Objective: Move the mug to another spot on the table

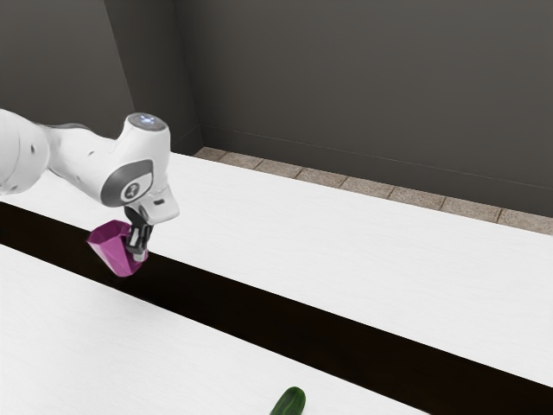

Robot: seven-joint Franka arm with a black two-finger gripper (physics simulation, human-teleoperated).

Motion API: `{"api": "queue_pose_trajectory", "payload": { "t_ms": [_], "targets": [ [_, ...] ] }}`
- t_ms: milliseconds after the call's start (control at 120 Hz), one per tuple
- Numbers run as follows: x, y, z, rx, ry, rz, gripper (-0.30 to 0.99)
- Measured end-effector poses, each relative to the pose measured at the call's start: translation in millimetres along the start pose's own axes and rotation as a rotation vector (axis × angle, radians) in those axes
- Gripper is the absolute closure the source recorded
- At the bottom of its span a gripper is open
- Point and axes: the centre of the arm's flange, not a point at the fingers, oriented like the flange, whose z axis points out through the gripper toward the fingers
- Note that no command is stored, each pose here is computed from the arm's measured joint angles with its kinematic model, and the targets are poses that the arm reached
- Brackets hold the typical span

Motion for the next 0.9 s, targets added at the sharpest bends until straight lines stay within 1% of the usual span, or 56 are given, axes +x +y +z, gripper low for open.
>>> {"api": "queue_pose_trajectory", "payload": {
  "t_ms": [67, 300, 417, 558, 667, 900],
  "targets": [
    [16, 0, -6, 0.016, -0.022, 0.021, 0.76],
    [83, 10, -15, 0.077, -0.135, 0.099, 0.79],
    [104, 17, -21, 0.099, -0.174, 0.105, 0.79],
    [135, 34, -32, 0.127, -0.194, 0.114, 0.79],
    [150, 39, -37, 0.144, -0.199, 0.102, 0.79],
    [183, 52, -27, 0.151, -0.209, 0.095, 0.78]
  ]
}}
